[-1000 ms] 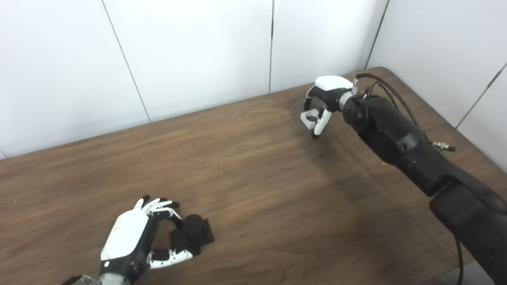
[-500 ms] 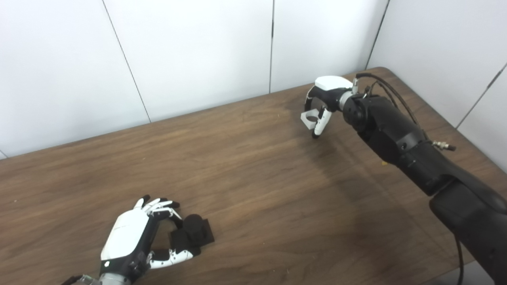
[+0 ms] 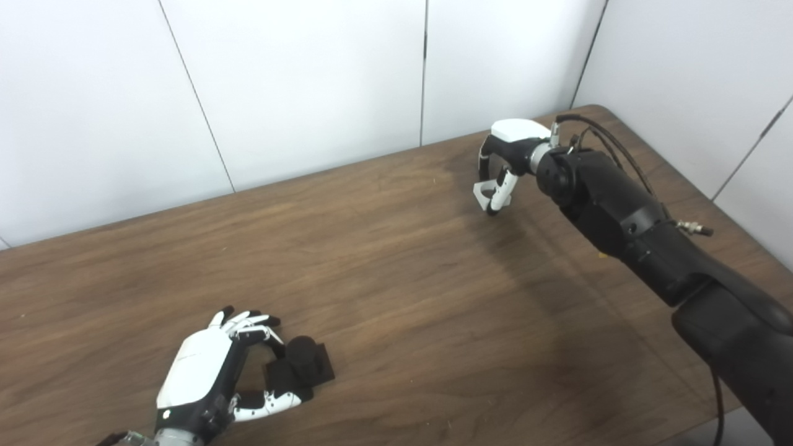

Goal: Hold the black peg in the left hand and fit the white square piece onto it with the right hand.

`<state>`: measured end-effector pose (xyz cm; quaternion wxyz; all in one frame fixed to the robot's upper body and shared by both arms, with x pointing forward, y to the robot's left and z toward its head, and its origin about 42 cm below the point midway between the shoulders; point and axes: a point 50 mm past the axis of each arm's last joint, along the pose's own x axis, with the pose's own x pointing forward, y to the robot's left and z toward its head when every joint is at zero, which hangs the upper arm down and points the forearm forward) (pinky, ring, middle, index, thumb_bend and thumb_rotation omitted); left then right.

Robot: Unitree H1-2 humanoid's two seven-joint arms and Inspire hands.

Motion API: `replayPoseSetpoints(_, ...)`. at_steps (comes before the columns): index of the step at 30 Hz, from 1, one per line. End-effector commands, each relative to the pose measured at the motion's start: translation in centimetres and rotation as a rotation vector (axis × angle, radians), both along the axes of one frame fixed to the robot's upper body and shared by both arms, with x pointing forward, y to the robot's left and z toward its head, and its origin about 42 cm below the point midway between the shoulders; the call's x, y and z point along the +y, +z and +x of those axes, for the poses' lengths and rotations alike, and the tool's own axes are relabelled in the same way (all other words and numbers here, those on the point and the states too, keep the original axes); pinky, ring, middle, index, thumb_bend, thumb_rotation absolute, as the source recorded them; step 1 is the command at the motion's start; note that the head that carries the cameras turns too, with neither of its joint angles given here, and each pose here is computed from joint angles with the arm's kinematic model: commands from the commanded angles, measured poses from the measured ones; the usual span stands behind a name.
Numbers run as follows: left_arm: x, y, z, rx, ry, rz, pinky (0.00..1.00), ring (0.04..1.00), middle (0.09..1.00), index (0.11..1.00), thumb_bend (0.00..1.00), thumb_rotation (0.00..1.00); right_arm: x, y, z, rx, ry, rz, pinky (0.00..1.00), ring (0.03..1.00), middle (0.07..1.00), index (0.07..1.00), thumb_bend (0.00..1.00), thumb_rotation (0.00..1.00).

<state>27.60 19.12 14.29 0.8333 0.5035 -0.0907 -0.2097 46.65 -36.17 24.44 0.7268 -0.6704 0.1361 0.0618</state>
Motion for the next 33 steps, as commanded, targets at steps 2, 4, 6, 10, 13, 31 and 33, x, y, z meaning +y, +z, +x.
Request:
replayPoseSetpoints(2, 0.5, -1.5, -1.1, 0.094, -0.005, 0.040, 1.00, 0.870, 0.784, 0.485, 0.52, 0.05, -1.1, 2.3, 0.3, -0.071, -0.019, -0.010, 0.99, 0.968, 0.856, 0.483, 0.52, 0.13)
replayPoseSetpoints(4, 0.5, -1.4, -1.1, 0.095, -0.003, 0.041, 1.00, 0.870, 0.784, 0.485, 0.52, 0.05, -1.1, 2.2, 0.2, -0.065, -0.014, -0.021, 0.99, 0.968, 0.862, 0.483, 0.52, 0.13)
replayPoseSetpoints(6, 0.4, -1.4, -1.1, 0.096, -0.003, 0.041, 1.00, 0.870, 0.783, 0.485, 0.52, 0.05, -1.1, 2.0, 0.0, -0.051, -0.004, -0.031, 0.97, 0.960, 0.860, 0.484, 0.52, 0.13)
replayPoseSetpoints(10, 0.5, -1.3, -1.1, 0.097, 0.002, 0.042, 1.00, 0.872, 0.783, 0.485, 0.52, 0.05, -1.1, 1.6, -0.3, -0.025, 0.002, -0.045, 0.96, 0.956, 0.853, 0.485, 0.52, 0.13)
replayPoseSetpoints(13, 0.5, -1.2, -1.1, 0.096, 0.004, 0.042, 1.00, 0.874, 0.784, 0.485, 0.52, 0.05, -1.1, 1.3, -0.4, -0.001, -0.009, -0.047, 0.97, 0.957, 0.850, 0.486, 0.52, 0.13)
replayPoseSetpoints(31, -0.3, -1.2, -1.1, 0.108, -0.002, 0.051, 1.00, 0.879, 0.783, 0.485, 0.52, 0.05, 2.7, 6.0, -2.6, -0.116, 0.229, -0.051, 1.00, 0.958, 0.790, 0.485, 0.52, 0.13)
replayPoseSetpoints(33, -0.5, -1.3, -1.1, 0.107, -0.003, 0.052, 1.00, 0.880, 0.783, 0.484, 0.52, 0.05, 3.3, 6.7, -3.0, -0.137, 0.261, -0.048, 1.00, 0.955, 0.787, 0.485, 0.52, 0.13)
